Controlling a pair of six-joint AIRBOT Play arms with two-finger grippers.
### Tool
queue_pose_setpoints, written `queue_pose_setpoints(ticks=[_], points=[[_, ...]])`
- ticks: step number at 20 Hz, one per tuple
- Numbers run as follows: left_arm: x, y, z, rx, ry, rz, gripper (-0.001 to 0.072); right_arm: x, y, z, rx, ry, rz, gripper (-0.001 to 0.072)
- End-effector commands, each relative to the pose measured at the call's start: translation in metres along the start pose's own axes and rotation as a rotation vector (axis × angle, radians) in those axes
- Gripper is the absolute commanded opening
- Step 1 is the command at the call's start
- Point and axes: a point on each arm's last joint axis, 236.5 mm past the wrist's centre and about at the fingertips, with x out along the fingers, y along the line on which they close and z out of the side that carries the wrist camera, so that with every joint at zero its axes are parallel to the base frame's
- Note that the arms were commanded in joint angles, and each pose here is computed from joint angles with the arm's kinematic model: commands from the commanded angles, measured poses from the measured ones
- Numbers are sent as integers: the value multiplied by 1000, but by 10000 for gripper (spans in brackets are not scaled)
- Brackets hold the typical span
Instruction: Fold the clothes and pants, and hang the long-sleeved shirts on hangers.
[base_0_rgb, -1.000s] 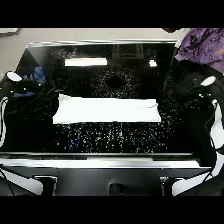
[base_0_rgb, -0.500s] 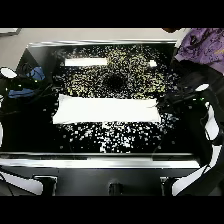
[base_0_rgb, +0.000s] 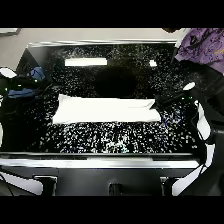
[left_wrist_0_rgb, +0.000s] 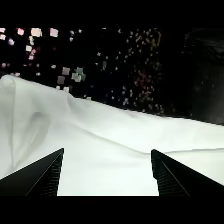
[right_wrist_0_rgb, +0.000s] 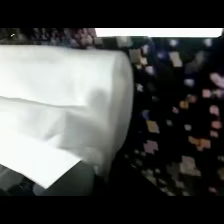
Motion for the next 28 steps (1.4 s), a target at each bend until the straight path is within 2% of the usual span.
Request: queue_pose_setpoints(ticks=[1, 2, 3, 4, 9, 14, 21, 28], points=[[10, -21, -8, 16, 23, -37, 578, -42, 18, 0, 6, -56, -66, 24], [18, -31, -15, 34, 41, -42, 373, -60, 23, -2, 6, -71, -103, 24], [28, -43, -23, 58, 61, -48, 96, -78, 31, -5, 11, -85, -125, 24], [40, -58, -31, 87, 74, -56, 17, -93, 39, -7, 14, -102, -141, 24], [109, -153, -77, 139, 68, -112, 17, -160, 73, -11, -26, -258, -203, 24], [177, -251, -150, 111, 83, -278, 16, -195, 99, -31, -53, -327, -199, 24], [242, -301, -266, 43, 264, -400, 16, -234, 127, -66, 66, -421, -174, 24], [259, -371, -311, 19, 337, -571, 15, -255, 136, -93, 184, -463, -166, 24]])
